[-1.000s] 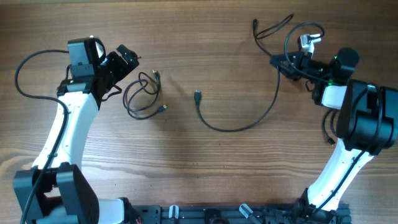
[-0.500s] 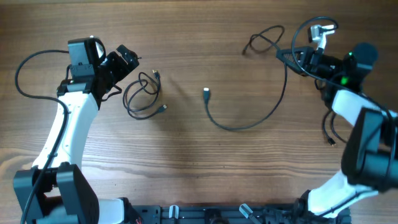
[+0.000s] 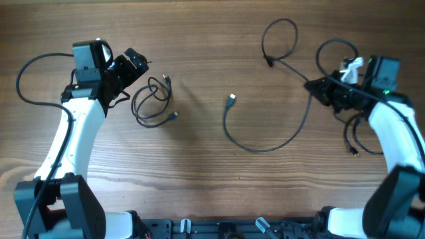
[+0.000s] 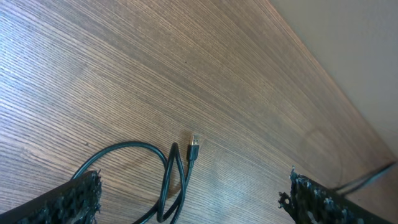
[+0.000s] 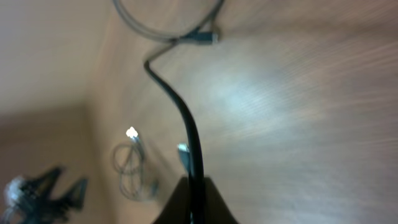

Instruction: Untangle cables

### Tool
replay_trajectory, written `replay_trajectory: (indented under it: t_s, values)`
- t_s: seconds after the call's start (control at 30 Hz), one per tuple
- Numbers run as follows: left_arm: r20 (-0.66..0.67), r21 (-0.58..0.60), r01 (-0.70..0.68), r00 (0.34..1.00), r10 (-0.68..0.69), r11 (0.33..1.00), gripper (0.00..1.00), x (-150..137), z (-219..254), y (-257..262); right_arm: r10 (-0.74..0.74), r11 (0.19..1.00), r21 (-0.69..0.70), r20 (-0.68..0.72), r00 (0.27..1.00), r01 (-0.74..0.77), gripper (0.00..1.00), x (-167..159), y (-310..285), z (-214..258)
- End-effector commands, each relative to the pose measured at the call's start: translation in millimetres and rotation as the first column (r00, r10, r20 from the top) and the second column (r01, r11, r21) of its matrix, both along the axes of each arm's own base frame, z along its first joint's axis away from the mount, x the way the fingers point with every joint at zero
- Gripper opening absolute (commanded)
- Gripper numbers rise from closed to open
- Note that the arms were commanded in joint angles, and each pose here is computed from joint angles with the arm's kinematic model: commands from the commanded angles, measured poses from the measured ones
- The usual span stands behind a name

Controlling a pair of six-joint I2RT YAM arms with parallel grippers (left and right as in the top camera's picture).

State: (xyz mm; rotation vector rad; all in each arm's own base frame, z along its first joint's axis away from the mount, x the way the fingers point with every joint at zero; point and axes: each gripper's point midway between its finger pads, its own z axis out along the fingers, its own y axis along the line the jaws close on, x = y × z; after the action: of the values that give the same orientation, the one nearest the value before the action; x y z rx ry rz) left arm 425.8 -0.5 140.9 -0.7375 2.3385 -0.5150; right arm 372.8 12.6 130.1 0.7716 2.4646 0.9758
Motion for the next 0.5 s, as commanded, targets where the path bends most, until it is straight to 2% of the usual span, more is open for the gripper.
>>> replay_trajectory:
  t_s: [0.0,0.07,0.13,0.27,0.47]
  values:
    - [0.004,0.007,0.009,1.0,-0.009,1.0,1.0,1.4,0.5,-0.3,-0.206,0.877,-0.458,-0.083,0.975,0.146,0.05,-15.9,-79.7,17.7]
    - [0.004,0.007,0.009,1.0,-0.009,1.0,1.0,1.4,0.5,-0.3,-0.357,0.755,-0.622,-0.125,0.926,0.207,0.05,-35.6,-116.7,31.6]
    - [0.004,0.007,0.009,1.0,-0.009,1.0,1.0,1.4,0.5,-0.3,-0.417,0.66,-0.714,-0.089,0.904,0.234,0.05,-39.2,-139.5,44.5]
    - [0.004,0.007,0.009,1.0,-0.009,1.0,1.0,1.4,0.5,-0.3,-0.505,0.371,-0.904,-0.002,0.863,0.215,0.05,-51.7,-191.8,68.0]
    - [0.004,0.007,0.009,1.0,-0.009,1.0,1.0,1.4,0.5,-0.3,-0.475,0.364,-0.895,0.059,0.878,0.257,0.07,-26.0,-196.2,66.9]
